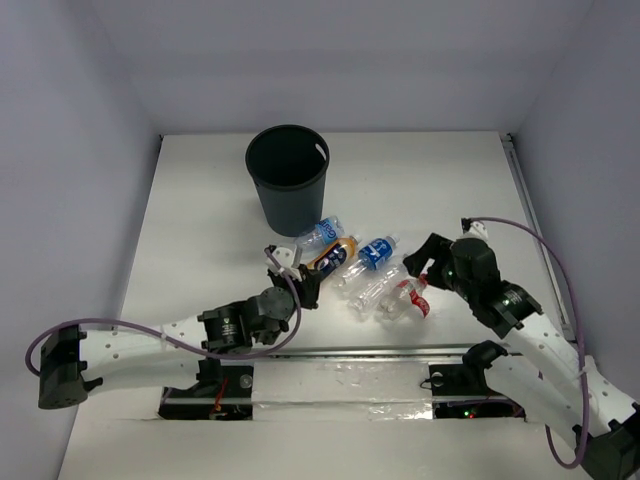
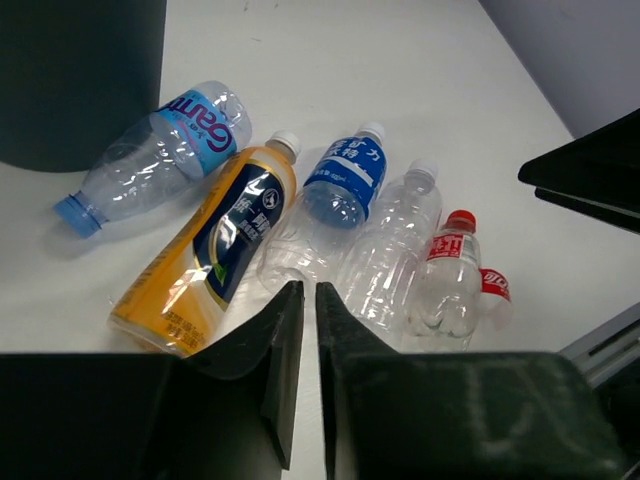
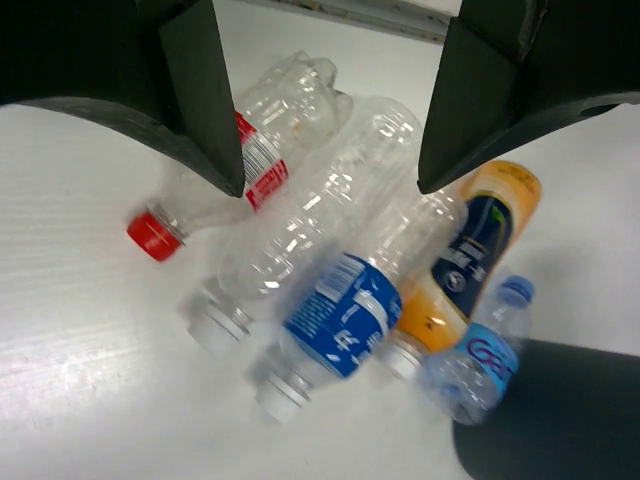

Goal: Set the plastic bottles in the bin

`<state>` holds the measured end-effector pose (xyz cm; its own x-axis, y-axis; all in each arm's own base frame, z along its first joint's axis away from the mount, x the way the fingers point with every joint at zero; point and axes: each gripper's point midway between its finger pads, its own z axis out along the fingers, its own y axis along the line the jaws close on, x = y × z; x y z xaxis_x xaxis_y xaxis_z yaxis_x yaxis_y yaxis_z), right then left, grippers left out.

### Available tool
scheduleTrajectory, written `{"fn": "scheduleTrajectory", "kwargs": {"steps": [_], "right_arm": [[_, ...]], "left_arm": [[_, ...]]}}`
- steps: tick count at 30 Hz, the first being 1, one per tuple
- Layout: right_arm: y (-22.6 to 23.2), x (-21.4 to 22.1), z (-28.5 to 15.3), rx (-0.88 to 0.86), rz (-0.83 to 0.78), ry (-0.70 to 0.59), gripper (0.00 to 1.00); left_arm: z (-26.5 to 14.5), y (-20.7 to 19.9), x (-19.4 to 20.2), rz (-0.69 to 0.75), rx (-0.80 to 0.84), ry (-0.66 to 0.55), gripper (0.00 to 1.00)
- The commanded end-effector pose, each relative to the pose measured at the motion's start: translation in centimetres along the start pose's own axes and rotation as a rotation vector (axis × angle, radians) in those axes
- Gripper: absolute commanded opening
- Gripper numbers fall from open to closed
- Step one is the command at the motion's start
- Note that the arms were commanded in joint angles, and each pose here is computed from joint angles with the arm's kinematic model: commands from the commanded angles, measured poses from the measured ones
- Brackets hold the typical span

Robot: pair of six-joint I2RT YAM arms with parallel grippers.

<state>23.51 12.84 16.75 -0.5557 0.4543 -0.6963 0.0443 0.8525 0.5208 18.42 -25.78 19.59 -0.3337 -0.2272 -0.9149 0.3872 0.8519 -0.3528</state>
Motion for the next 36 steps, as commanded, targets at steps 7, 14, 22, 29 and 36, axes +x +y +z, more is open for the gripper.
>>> {"fn": "scheduleTrajectory", "kwargs": {"steps": [7, 14, 22, 29, 36], "right_arm": [[-3.6, 6.9, 0.2, 0.171, 0.151, 0.255, 0.84], [-3.3, 7.6, 0.9, 0.213, 0.167, 0.321, 0.88], [-3.8, 8.5, 2.5, 0.286, 0.158, 0.376, 0.87], [-5.1, 9.3, 2.9, 0.367, 0.161, 0.397, 0.74], [-5.6, 10.2, 2.7, 0.405, 0.115, 0.475, 0.77]], "left_arm": [[-1.4, 0.8, -0.9, -0.051, 0.046, -0.042, 0.4], [-2.1, 1.8, 0.1, -0.047, 0.064, -0.04, 0.47], [-2.7, 1.2, -0.3, -0.069, 0.12, -0.05, 0.47], [-3.1, 1.0, -0.6, -0.089, 0.155, -0.063, 0.47], [-3.2, 0.8, -0.6, -0.09, 0.166, -0.061, 0.47]]}}
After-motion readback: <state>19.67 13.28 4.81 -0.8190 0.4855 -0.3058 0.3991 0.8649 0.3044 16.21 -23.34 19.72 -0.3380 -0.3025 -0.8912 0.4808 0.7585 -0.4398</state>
